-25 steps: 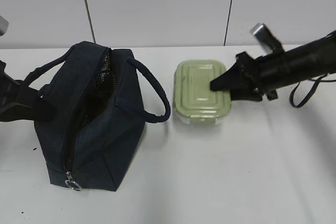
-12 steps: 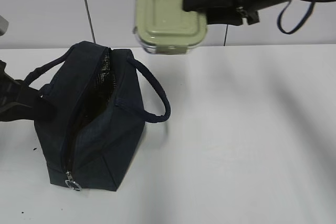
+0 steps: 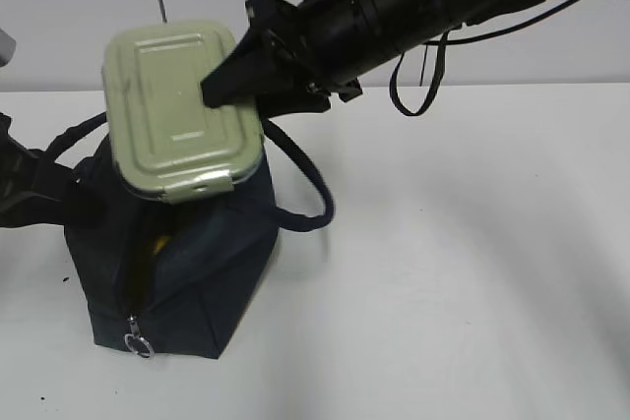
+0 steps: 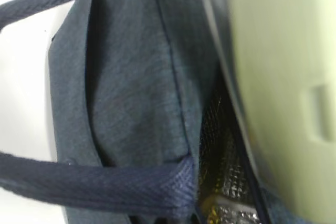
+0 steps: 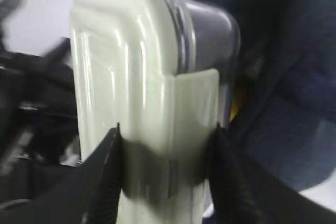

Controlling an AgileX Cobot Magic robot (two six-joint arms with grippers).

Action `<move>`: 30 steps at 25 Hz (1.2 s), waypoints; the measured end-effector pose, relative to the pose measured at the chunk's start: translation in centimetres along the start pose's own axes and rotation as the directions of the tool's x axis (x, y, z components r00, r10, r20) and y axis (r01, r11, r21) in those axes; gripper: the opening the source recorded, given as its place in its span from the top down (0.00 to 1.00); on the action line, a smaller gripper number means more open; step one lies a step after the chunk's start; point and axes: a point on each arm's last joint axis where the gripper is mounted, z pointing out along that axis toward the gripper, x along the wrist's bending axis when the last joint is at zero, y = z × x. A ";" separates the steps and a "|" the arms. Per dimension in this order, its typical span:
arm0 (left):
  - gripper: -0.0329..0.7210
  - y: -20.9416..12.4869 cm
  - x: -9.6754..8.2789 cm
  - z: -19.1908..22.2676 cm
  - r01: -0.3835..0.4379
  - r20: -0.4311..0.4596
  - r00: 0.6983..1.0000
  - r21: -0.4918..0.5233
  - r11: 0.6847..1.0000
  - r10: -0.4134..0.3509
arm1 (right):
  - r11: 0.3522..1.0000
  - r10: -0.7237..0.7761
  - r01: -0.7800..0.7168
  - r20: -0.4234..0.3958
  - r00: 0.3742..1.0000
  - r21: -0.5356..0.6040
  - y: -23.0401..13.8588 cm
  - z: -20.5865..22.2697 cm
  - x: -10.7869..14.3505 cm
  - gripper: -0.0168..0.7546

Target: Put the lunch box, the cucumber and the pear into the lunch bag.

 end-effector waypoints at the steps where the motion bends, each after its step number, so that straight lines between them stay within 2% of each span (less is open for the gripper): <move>1: 0.98 0.0 0.0 0.0 0.001 0.001 1.000 -0.001 1.000 -0.001 | 1.000 0.009 -0.010 0.023 1.000 0.020 -0.2 0.2 -0.4 0.55; 7: 0.98 0.1 -0.1 0.0 0.014 0.008 1.000 -0.011 1.000 -0.014 | 0.986 0.038 -0.073 0.227 0.973 0.150 -1.6 0.2 -2.7 0.55; 11: 0.98 0.2 -0.4 0.0 0.022 0.039 0.999 -0.025 0.999 -0.021 | 0.986 0.070 -0.111 0.289 0.955 0.127 -1.5 0.3 -3.2 0.55; 17: 0.98 0.3 -0.6 0.0 0.016 0.066 0.998 -0.030 0.999 -0.014 | 0.981 0.138 -0.166 0.246 0.959 0.096 -1.9 4.4 -3.8 0.55; 24: 0.98 0.2 -0.6 0.0 0.015 0.070 0.997 -0.025 1.000 -0.013 | 0.980 0.132 -0.154 0.171 0.977 0.126 -1.8 8.7 -2.4 0.54; 30: 0.98 0.2 -0.6 0.0 0.008 0.067 0.998 -0.020 1.000 -0.007 | 0.980 0.056 -0.077 0.117 0.992 0.184 -1.3 9.0 -2.0 0.39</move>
